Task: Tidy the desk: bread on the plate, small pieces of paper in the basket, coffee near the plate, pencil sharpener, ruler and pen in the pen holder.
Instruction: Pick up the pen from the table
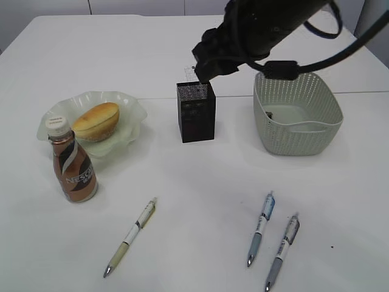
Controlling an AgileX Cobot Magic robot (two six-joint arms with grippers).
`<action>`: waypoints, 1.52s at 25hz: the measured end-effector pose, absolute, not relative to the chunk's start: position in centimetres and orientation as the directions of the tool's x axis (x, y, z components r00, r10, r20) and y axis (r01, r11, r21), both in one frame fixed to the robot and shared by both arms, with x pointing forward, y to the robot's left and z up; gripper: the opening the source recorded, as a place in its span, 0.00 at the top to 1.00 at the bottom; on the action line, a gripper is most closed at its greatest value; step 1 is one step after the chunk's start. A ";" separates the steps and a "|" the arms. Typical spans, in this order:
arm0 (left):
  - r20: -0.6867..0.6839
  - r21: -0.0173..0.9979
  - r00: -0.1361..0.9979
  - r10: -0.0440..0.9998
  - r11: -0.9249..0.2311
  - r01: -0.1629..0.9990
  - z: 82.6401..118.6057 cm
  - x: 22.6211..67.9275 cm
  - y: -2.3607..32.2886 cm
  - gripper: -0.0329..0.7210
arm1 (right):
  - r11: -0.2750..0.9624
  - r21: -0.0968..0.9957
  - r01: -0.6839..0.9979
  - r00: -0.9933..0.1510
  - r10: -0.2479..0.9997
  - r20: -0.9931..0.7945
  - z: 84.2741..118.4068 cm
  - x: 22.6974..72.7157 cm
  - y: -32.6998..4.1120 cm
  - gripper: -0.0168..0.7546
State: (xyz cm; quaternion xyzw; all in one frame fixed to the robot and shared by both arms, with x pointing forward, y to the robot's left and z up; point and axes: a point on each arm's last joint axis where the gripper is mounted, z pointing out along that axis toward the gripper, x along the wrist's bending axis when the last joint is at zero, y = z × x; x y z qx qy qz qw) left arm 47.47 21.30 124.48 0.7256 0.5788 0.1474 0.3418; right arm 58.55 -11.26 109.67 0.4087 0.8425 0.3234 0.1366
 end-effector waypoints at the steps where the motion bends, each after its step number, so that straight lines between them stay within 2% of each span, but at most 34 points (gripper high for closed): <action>1: -0.171 0.670 0.307 0.936 -0.118 0.733 124.5 47.4 21.2 0.40 | 0.466 0.633 0.618 -0.625 0.779 0.036 110.2 57.8 -11.7 0.48; 4: -0.136 0.679 0.354 0.925 -0.173 0.713 124.5 47.4 21.2 0.40 | 0.475 0.564 0.675 -0.587 0.809 0.021 111.8 56.0 -13.1 0.48; 10: -0.113 0.682 0.431 0.895 -0.246 0.688 124.5 46.9 19.8 0.40 | 0.400 0.416 0.817 -0.420 0.906 -0.046 113.7 53.0 -16.2 0.48; 14: -0.108 0.676 0.507 0.855 -0.311 0.668 124.2 46.3 17.8 0.40 | 0.324 0.430 0.843 -0.348 0.937 -0.024 114.8 52.0 -16.8 0.48; 21: -0.094 0.631 0.603 0.792 -0.421 0.651 122.6 46.3 14.0 0.40 | 0.260 0.465 0.847 -0.358 0.924 0.137 116.9 49.6 -16.5 0.48; 26: -0.103 0.573 0.620 0.778 -0.463 0.676 120.6 47.3 11.6 0.40 | 0.280 0.472 0.836 -0.401 0.899 0.178 117.3 49.1 -16.2 0.48; 29: -0.119 0.522 0.602 0.790 -0.466 0.715 118.9 48.3 10.2 0.40 | 0.295 0.474 0.830 -0.415 0.894 0.170 117.3 49.1 -16.2 0.48; 35: -0.110 0.375 0.603 0.790 -0.529 0.761 113.0 51.2 6.5 0.40 | 0.325 0.482 0.814 -0.417 0.904 0.095 117.3 49.4 -16.7 0.48; 38: -0.088 0.334 0.603 0.793 -0.546 0.768 111.2 52.1 5.8 0.40 | 0.405 0.477 0.780 -0.473 0.881 0.026 116.9 49.4 -17.0 0.48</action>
